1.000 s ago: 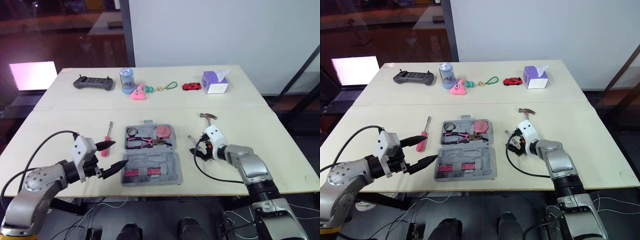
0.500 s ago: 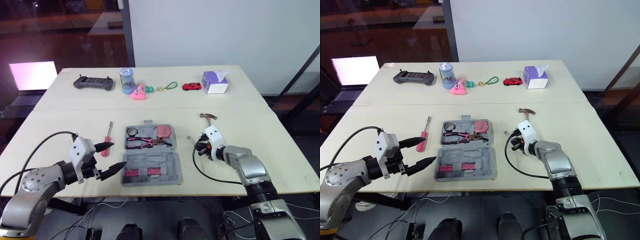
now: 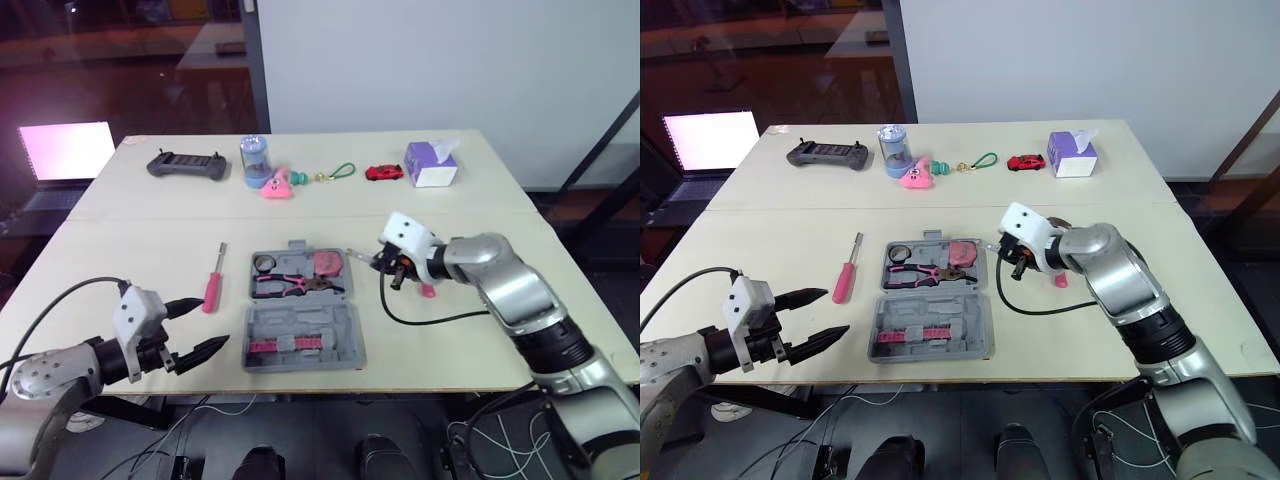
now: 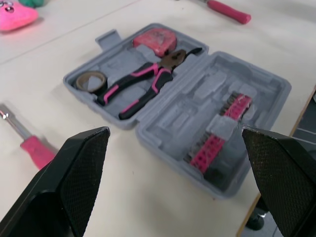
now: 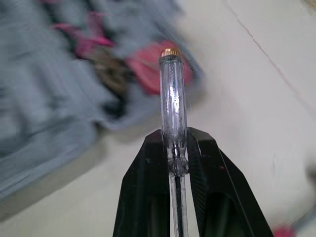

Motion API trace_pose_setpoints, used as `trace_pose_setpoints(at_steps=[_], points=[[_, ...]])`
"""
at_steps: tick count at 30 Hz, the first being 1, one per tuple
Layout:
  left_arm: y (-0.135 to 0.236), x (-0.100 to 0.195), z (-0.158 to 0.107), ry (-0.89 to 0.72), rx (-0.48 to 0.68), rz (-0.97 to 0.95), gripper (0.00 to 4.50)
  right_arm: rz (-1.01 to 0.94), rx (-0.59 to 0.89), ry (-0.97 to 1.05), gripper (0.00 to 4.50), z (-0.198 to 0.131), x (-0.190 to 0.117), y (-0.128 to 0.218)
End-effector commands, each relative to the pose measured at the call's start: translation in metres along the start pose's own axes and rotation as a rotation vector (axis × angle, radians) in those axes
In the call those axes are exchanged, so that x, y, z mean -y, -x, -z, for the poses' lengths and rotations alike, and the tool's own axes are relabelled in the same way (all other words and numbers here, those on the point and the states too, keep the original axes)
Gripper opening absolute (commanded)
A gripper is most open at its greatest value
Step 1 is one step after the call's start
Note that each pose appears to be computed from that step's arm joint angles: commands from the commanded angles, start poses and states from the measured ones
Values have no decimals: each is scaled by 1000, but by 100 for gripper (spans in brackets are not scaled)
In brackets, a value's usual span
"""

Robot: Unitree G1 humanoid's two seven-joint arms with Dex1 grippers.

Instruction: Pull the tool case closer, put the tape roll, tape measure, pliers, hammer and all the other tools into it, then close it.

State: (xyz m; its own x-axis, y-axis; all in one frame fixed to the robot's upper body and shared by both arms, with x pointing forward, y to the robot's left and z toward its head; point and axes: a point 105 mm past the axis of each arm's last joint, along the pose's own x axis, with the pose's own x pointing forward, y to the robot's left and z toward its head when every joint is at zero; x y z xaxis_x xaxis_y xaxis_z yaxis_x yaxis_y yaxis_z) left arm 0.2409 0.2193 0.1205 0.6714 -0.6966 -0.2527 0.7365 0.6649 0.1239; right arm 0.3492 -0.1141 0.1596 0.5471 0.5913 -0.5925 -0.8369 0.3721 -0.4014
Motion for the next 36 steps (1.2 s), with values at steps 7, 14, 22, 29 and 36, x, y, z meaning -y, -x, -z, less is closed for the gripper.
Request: trace_pose_setpoints(at_steps=[7,14,22,29,36], points=[[19,1,8,-9,0,-64,450,-246,-126,331,5,-43,-35,-12],[38,4,12,-7,-5,-158,450,-235,-142,428,5,-60,-52,-51],[48,21,15,13,-12,-211,450,-246,-107,495,5,-80,-79,-88],[50,24,14,21,-19,-226,450,-237,-110,528,5,-81,-90,-114],[52,24,14,22,-22,-231,450,-232,-112,517,5,-78,-96,-126]])
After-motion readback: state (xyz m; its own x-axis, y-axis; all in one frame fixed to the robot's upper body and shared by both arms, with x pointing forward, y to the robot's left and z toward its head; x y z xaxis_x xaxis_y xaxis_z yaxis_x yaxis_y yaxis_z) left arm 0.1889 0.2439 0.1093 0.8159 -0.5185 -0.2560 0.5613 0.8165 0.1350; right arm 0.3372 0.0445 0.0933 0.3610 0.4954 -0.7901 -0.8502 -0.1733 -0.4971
